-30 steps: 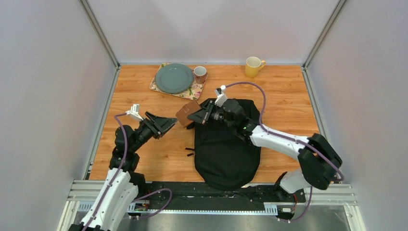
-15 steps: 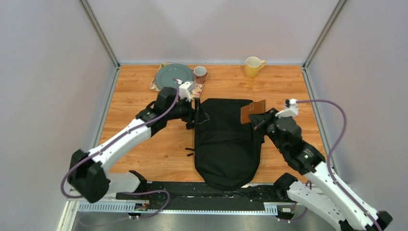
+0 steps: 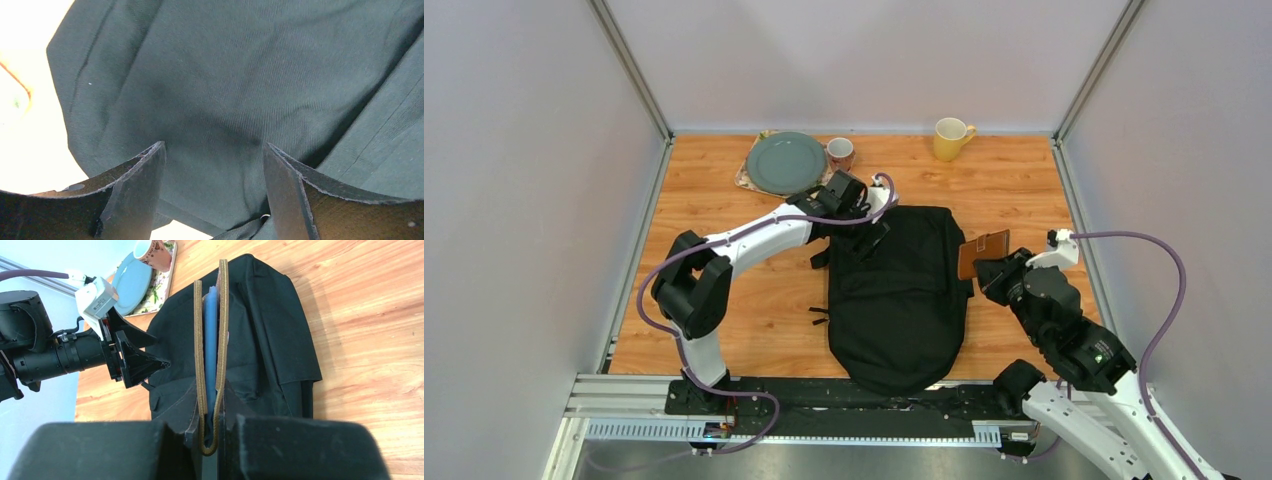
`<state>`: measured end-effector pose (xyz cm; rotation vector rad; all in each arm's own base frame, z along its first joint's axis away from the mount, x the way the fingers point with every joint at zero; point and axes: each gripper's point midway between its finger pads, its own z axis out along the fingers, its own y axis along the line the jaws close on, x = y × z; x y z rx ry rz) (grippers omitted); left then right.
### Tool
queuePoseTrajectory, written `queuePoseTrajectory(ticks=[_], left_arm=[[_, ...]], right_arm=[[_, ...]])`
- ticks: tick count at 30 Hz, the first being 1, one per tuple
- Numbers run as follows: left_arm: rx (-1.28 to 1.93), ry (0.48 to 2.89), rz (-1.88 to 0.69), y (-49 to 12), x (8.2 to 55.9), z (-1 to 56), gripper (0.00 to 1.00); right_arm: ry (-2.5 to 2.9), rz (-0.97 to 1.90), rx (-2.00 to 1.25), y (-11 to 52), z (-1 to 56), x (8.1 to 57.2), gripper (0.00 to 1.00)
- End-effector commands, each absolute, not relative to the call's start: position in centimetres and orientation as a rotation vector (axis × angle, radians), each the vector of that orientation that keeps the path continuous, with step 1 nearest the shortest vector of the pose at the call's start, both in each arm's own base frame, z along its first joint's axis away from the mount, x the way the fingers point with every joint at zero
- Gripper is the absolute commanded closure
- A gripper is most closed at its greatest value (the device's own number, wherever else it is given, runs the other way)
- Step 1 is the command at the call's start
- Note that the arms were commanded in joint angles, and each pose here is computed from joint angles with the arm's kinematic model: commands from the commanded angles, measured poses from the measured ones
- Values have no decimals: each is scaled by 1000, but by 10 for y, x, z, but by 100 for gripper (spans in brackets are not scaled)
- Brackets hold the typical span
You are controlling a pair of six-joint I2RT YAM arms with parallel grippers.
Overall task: Pack the student bag
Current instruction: Place the stationery in the student bag.
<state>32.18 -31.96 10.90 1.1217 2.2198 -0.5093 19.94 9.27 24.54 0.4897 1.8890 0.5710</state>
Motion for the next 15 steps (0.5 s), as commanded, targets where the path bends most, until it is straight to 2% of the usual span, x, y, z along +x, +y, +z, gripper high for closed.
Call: queuePoseTrajectory(ticks=[1,10,15], left_arm=[[1307,2136,-486,-324,323,117,22],[1503,2096,-564,-340,283,110,21],[1531,2045,-753,-358,253,126,21]], right_arm=[[1862,581,489,91,257,199,100],[1886,576,490,96,245,203,100],[1907,592,484,103,238,205,100]])
